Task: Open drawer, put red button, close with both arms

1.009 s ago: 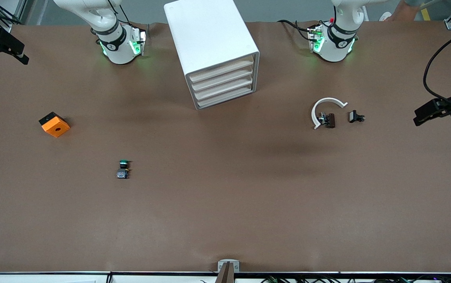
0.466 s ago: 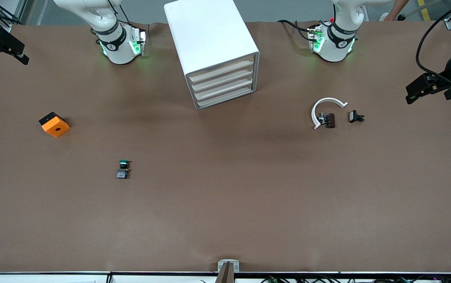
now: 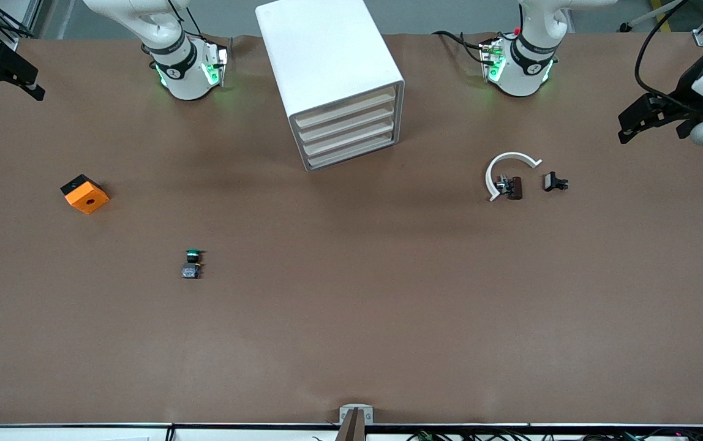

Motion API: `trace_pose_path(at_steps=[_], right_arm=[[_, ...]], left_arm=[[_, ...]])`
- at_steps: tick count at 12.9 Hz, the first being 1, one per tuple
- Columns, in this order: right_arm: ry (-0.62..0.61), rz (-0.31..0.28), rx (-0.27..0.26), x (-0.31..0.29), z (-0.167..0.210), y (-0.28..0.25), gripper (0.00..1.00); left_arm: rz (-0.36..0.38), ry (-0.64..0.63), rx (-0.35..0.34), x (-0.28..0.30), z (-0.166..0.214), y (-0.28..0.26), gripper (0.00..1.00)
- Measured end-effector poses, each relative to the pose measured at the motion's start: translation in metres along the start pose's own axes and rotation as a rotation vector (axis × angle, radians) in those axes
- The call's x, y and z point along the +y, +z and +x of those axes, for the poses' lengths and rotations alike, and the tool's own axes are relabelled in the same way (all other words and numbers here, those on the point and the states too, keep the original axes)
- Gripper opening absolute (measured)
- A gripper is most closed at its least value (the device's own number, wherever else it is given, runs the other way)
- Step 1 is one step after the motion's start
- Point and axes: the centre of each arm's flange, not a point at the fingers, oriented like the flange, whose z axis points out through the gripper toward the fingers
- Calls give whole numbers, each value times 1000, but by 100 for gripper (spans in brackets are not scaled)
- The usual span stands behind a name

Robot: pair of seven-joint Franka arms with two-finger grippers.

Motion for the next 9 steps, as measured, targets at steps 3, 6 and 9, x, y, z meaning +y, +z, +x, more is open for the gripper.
trace_pose_path(at_steps=[3, 6, 9], right_arm=[[1, -5, 1, 1, 0, -1, 100], [-2, -10, -2, -1, 1, 1, 100], [-5, -13, -8, -2, 3, 3, 100]], left_arm=[[1, 13, -1, 6, -2, 1, 100], [4, 39, -2, 21, -4, 4, 100], [4, 32, -6, 17, -3, 6, 100]])
